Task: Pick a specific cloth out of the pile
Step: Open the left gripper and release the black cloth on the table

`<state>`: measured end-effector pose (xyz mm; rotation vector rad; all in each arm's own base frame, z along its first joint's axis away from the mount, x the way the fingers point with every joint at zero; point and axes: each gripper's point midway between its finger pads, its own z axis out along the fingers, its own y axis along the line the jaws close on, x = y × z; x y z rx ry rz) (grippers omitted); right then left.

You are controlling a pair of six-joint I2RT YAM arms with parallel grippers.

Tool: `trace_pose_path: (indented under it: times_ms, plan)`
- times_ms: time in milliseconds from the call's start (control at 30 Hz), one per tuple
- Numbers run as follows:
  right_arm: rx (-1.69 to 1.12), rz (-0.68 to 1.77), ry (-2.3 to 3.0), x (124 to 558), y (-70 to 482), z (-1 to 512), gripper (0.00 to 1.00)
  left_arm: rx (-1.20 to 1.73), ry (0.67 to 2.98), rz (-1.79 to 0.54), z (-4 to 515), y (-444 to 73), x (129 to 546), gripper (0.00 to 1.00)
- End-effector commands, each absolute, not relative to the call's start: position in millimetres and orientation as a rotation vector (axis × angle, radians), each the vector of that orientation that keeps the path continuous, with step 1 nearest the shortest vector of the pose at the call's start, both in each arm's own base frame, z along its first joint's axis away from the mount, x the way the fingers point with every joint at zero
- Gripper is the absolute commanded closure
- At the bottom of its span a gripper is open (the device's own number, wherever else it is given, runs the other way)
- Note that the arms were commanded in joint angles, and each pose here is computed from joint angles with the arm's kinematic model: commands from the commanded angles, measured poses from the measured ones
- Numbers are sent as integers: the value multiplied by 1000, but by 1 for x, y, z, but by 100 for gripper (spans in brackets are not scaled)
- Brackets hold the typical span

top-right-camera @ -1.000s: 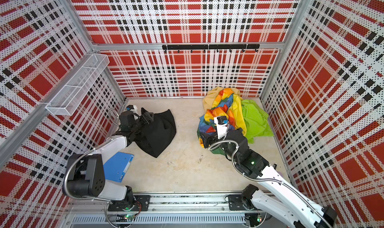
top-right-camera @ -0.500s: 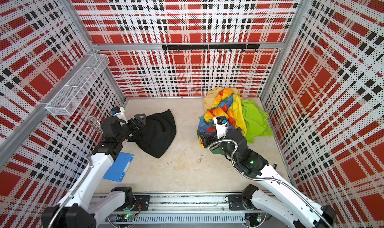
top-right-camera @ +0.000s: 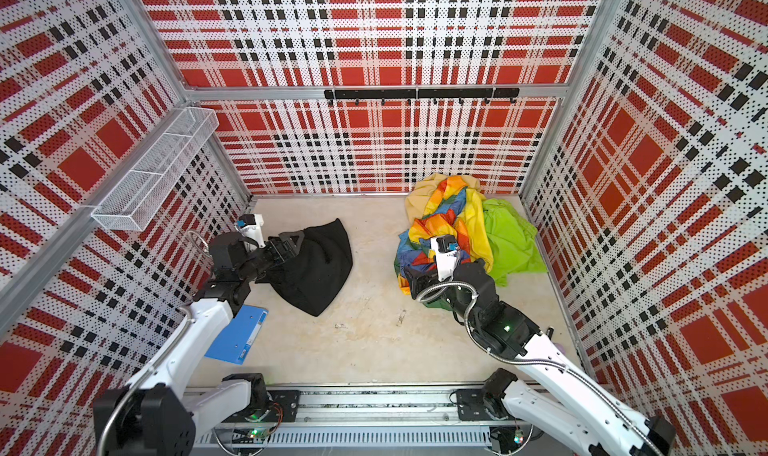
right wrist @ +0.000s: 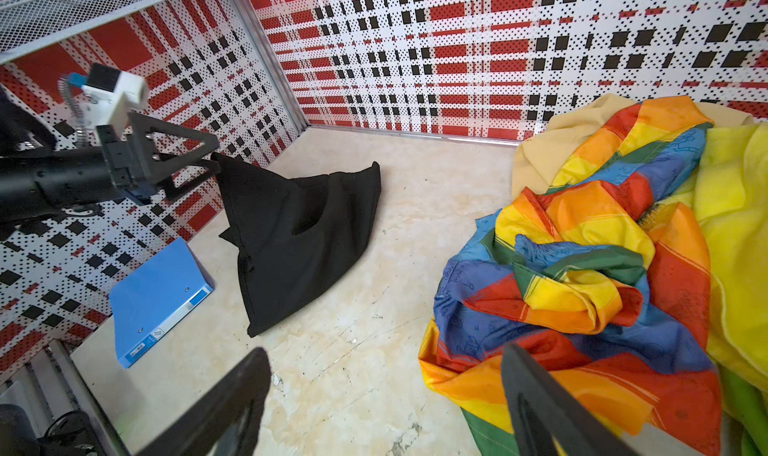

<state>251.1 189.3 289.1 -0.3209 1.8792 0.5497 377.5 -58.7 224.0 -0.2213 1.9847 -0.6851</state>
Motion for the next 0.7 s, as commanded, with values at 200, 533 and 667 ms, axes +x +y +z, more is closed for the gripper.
trace_pose_path:
  times_ms: [200, 533, 667]
  plan:
    - [-304, 542, 1846, 250, 184, 296, 7, -507, 2051, -451, 153, 6, 405, 1]
    - [-302, 517, 1854, 251, 181, 294, 7, -608, 2163, -531, 89, 10, 413, 1]
    - [-299, 498, 1860, 251, 178, 292, 7, -553, 2092, -543, 122, 5, 416, 1]
